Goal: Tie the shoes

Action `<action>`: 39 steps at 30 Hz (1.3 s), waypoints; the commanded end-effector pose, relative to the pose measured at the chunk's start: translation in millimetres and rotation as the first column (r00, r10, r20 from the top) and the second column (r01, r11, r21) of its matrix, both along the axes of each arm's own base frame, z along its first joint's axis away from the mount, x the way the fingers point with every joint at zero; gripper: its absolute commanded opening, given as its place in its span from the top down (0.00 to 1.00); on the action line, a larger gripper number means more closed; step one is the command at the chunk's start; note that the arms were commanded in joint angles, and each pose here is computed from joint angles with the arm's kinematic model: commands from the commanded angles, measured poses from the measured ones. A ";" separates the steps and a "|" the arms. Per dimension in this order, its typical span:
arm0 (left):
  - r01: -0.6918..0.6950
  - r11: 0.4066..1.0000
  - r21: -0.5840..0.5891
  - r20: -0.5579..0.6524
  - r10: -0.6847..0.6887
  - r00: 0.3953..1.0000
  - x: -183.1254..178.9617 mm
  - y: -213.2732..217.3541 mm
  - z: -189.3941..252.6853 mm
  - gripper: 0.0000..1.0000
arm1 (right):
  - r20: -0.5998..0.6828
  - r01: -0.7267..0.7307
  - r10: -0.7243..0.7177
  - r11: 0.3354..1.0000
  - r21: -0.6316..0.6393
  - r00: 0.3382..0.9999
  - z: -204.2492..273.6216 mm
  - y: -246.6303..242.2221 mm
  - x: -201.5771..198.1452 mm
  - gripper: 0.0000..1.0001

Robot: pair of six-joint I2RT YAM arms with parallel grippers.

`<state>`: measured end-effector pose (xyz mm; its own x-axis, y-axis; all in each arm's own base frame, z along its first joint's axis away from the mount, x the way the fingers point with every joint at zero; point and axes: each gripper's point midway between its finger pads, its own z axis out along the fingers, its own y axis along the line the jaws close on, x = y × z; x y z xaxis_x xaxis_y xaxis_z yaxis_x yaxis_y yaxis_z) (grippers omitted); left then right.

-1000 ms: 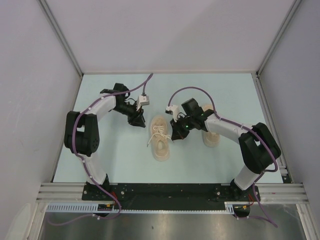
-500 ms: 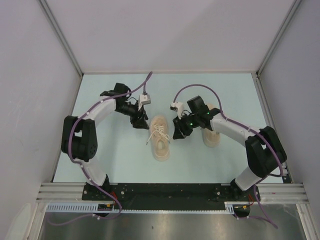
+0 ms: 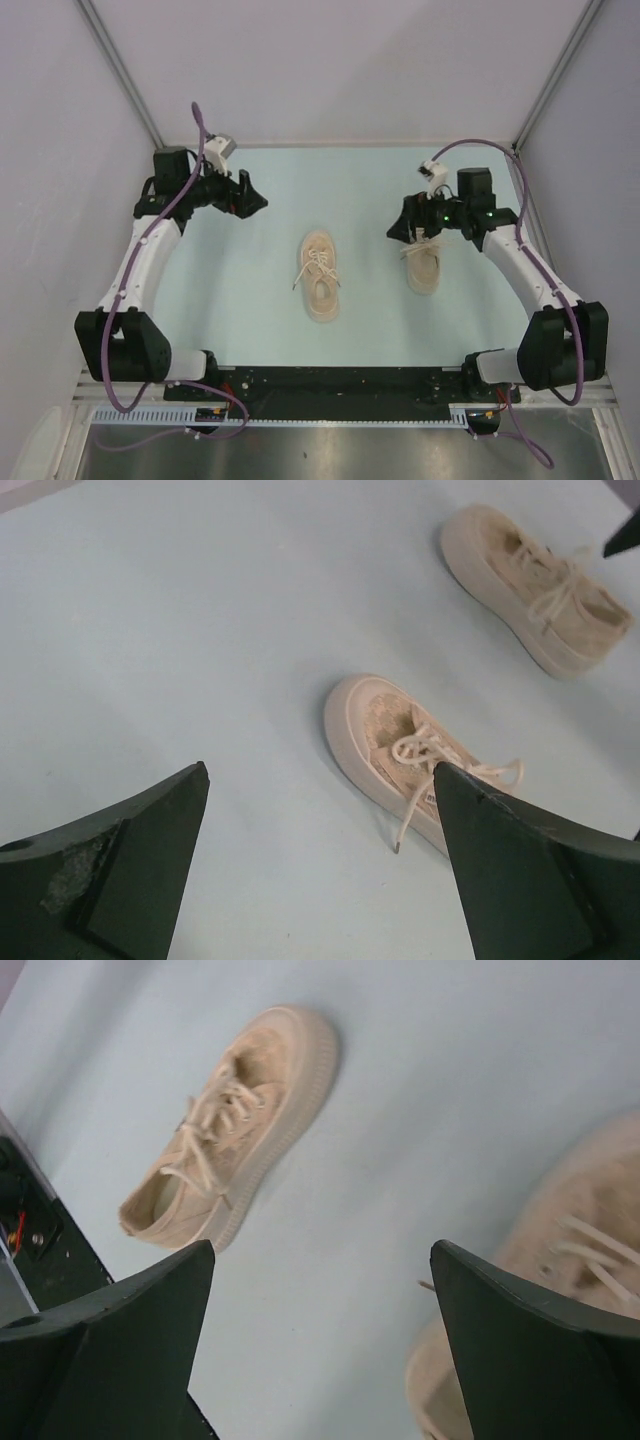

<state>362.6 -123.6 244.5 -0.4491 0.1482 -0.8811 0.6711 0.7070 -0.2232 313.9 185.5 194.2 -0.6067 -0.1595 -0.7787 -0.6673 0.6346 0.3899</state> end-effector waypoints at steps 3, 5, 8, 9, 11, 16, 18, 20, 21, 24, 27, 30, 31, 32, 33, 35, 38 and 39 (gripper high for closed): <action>-0.315 0.948 0.050 -0.076 0.318 0.945 -0.7 53.4 4.2 0.00 | -0.081 0.211 -0.212 0.977 -0.018 0.974 -10.2 -60.9 15.5 0.03; -0.361 0.925 0.121 -0.105 0.374 0.922 -9.2 66.0 -24.4 0.01 | -0.092 0.245 -0.248 0.969 -0.036 0.964 -20.2 -72.5 11.3 0.02; -0.362 0.914 0.181 -0.153 0.390 0.908 -24.2 71.9 -62.6 0.00 | -0.090 0.244 -0.247 0.969 -0.038 0.965 -24.8 -72.6 -0.2 0.01; -0.343 0.921 0.185 -0.145 0.371 0.917 -29.2 70.6 -65.3 0.00 | -0.114 0.221 -0.222 0.975 -0.019 0.968 -30.4 -66.7 -9.9 0.03; -0.258 0.956 0.142 -0.124 0.276 0.953 -37.8 56.4 -68.2 0.00 | -0.098 0.182 -0.182 0.983 -0.009 0.978 -29.0 -56.6 -16.8 0.05; 0.092 0.995 0.047 -0.090 -0.087 0.992 -55.0 -2.3 -72.7 0.00 | -0.064 -0.018 0.018 1.000 -0.003 0.998 -33.9 -6.7 -33.3 0.16; 0.203 0.978 0.037 -0.122 -0.197 0.973 -62.0 -33.8 -78.6 0.00 | -0.067 -0.079 0.078 0.997 -0.008 0.995 -43.6 8.6 -35.3 0.21; 0.218 0.976 0.022 -0.135 -0.213 0.968 -59.7 -51.7 -86.2 0.00 | -0.042 -0.157 0.155 0.987 -0.039 0.987 -51.0 28.3 -42.6 0.26; 0.203 0.979 0.011 -0.137 -0.200 0.970 -58.6 -65.9 -88.4 0.01 | -0.026 -0.178 0.177 0.983 -0.048 0.984 -53.9 35.3 -42.3 0.30; 0.199 0.980 0.006 -0.181 -0.195 0.964 -57.6 -88.4 -98.5 0.16 | 0.003 -0.234 0.235 0.968 -0.088 0.972 -66.3 57.5 -44.7 0.33; 0.173 0.984 0.047 -0.222 -0.159 0.962 -52.7 -99.6 -112.6 0.35 | 0.033 -0.272 0.278 0.955 -0.121 0.960 -75.3 78.3 -48.0 0.35; 0.128 0.988 0.088 -0.252 -0.102 0.962 -45.4 -101.1 -126.6 0.56 | 0.050 -0.283 0.292 0.948 -0.145 0.955 -83.2 91.9 -48.7 0.39; 0.110 0.989 0.103 -0.247 -0.082 0.966 -41.3 -99.4 -129.2 0.59 | 0.049 -0.279 0.289 0.948 -0.150 0.956 -86.5 94.6 -47.9 0.41; 0.101 0.988 0.121 -0.253 -0.068 0.965 -39.2 -99.6 -133.9 0.60 | 0.059 -0.279 0.290 0.949 -0.145 0.955 -86.1 99.3 -46.4 0.42; 0.088 0.987 0.135 -0.253 -0.051 0.966 -36.0 -98.3 -137.0 0.62 | 0.051 -0.270 0.279 0.953 -0.139 0.959 -87.3 101.6 -45.8 0.44; 0.076 0.988 0.132 -0.260 -0.039 0.965 -32.2 -100.6 -139.2 0.62 | 0.056 -0.263 0.273 0.955 -0.136 0.960 -88.3 106.8 -43.0 0.46; 0.078 0.990 0.120 -0.258 -0.045 0.965 -28.7 -105.5 -138.1 0.62 | 0.057 -0.267 0.276 0.955 -0.129 0.959 -88.7 111.8 -42.8 0.46; 0.078 0.989 0.124 -0.261 -0.044 0.964 -27.8 -106.1 -140.3 0.62 | 0.054 -0.271 0.279 0.954 -0.125 0.959 -88.1 113.2 -43.3 0.46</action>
<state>309.7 -218.3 83.0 -0.6814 0.3370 -0.6496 0.6506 0.6855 -0.3268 254.7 285.3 92.1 -0.5156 -0.4435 -0.7332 -0.8330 0.4598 0.3077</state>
